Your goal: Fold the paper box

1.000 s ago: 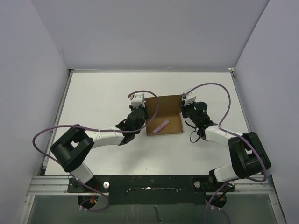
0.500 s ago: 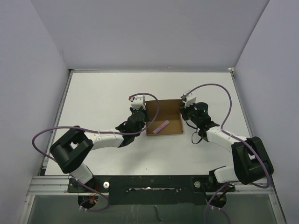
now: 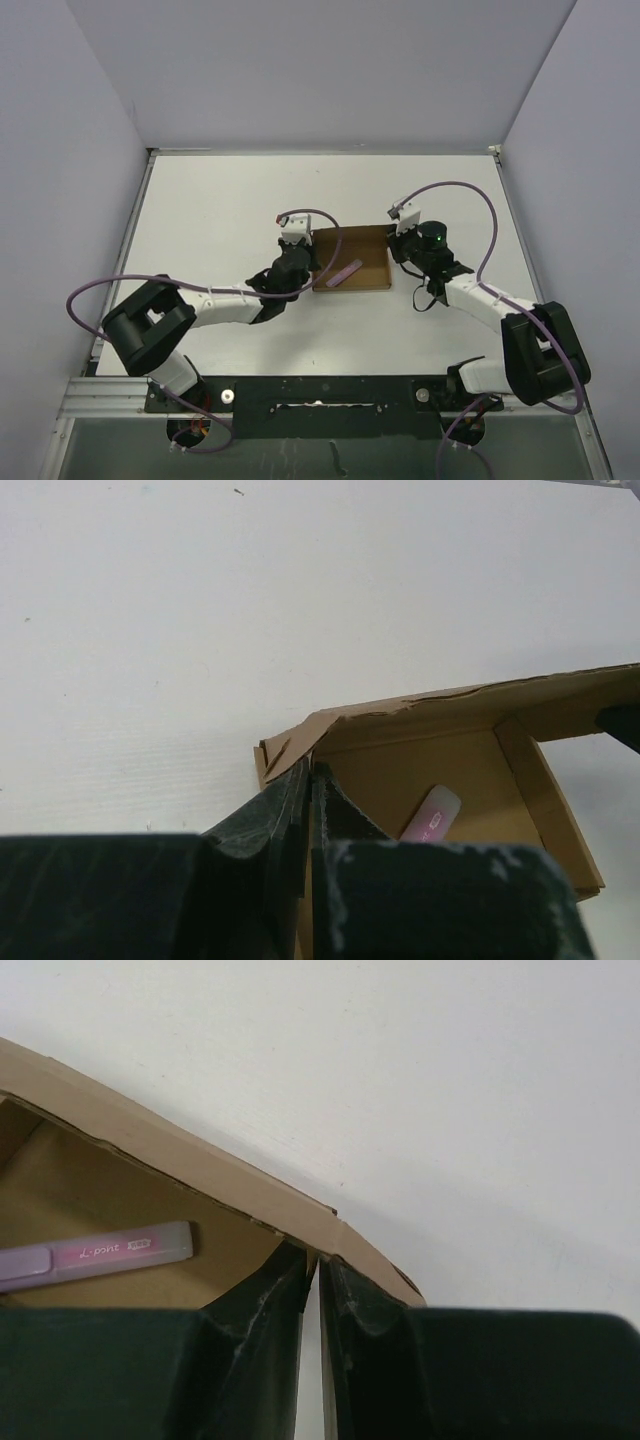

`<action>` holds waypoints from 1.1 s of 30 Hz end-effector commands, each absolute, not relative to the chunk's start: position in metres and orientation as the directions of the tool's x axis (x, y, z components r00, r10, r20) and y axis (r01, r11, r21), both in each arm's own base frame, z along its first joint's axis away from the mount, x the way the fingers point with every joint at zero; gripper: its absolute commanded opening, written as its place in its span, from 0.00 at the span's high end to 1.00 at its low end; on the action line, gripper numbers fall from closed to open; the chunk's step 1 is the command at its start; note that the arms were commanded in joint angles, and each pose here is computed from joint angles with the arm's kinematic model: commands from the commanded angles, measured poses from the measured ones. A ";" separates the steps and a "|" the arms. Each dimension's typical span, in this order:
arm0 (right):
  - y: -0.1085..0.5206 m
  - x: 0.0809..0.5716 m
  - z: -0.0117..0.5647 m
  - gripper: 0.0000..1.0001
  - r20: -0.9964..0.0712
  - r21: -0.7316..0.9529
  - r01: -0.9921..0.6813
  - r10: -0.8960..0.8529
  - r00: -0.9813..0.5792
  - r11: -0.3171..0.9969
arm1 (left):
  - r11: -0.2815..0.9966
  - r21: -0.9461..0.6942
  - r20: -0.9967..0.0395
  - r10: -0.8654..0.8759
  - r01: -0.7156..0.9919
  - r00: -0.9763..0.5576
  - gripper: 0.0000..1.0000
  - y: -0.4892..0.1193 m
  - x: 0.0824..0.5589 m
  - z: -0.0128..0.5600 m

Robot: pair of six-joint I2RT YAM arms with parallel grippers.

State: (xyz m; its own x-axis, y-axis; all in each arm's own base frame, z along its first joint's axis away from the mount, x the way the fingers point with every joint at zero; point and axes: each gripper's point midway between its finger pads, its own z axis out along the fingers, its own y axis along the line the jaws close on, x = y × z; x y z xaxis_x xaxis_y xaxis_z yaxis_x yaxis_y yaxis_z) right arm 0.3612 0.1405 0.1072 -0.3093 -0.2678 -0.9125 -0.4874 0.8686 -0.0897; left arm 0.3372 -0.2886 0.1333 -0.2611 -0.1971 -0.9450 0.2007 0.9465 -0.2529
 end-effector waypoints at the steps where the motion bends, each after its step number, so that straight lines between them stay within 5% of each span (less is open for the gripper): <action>1: 0.170 0.341 0.114 0.89 -0.920 -0.030 -0.606 -0.259 -0.295 0.795 | 0.896 -0.333 -0.923 -0.246 0.295 -0.295 1.00 -0.309 0.317 0.147; 19: 0.172 0.321 0.109 0.88 -0.889 0.030 -0.646 -0.275 -0.366 0.763 | 0.903 -0.317 -0.925 -0.226 0.291 -0.306 1.00 -0.301 0.307 0.141; 33: 0.182 0.361 0.133 0.95 -0.942 -0.088 -0.601 -0.262 -0.209 0.795 | 0.913 -0.275 -0.940 -0.189 0.302 -0.284 1.00 -0.297 0.310 0.151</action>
